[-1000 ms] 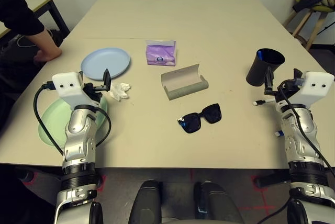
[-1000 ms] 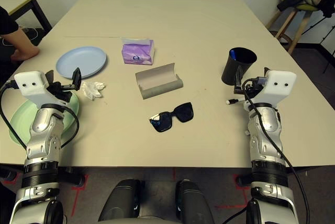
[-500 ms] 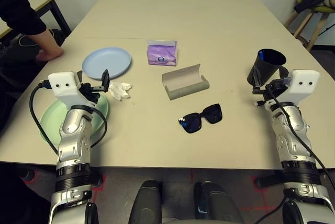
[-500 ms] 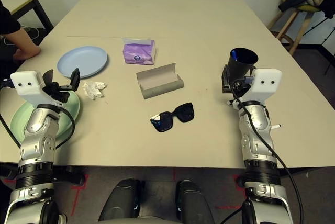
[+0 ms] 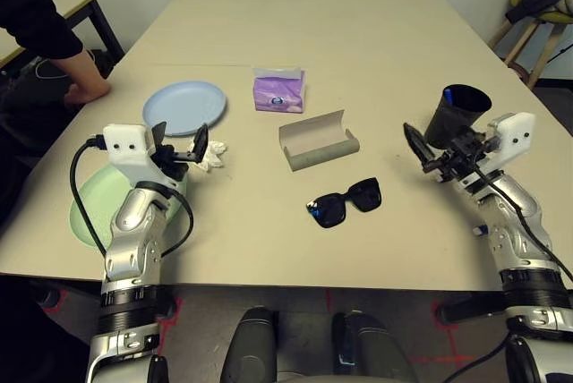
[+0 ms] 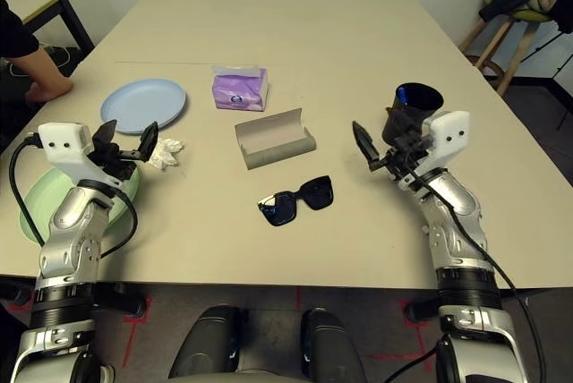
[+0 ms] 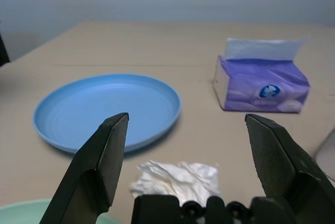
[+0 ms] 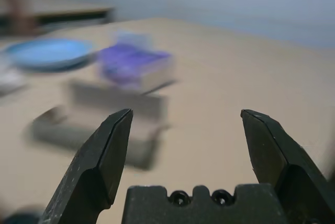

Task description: Organize and tidy the items on the table.

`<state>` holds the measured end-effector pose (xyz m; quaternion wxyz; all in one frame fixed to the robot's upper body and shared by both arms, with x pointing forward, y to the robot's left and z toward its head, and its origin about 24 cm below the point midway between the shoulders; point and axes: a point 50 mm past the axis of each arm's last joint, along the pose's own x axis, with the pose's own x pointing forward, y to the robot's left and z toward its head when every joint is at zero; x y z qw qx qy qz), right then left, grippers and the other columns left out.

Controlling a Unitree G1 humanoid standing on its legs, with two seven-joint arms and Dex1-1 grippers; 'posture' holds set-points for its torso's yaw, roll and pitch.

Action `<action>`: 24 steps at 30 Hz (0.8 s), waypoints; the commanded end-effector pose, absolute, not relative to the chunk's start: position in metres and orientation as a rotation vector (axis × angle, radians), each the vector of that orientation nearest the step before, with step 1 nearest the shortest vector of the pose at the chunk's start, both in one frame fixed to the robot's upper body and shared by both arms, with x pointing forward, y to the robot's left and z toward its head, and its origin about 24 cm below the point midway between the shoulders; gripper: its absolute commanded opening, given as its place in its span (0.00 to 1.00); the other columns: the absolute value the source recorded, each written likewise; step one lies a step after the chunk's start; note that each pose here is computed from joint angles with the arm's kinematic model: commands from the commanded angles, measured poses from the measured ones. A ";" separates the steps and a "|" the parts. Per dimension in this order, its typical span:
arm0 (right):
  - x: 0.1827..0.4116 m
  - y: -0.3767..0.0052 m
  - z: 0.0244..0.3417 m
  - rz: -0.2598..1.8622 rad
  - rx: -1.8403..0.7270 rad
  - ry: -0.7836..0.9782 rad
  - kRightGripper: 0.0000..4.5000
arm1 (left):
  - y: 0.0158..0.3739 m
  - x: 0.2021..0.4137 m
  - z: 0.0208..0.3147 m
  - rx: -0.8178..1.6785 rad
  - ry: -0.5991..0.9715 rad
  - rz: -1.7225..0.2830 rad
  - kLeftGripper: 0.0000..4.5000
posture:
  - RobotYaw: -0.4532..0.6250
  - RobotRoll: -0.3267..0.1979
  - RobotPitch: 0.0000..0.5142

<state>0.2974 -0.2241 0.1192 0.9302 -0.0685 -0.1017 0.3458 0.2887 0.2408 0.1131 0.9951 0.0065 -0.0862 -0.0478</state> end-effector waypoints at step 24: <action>0.278 -0.199 0.106 1.236 -0.155 -0.150 0.99 | 0.246 0.289 0.119 0.042 -0.154 -0.165 1.00 | 0.63 0.62 0.13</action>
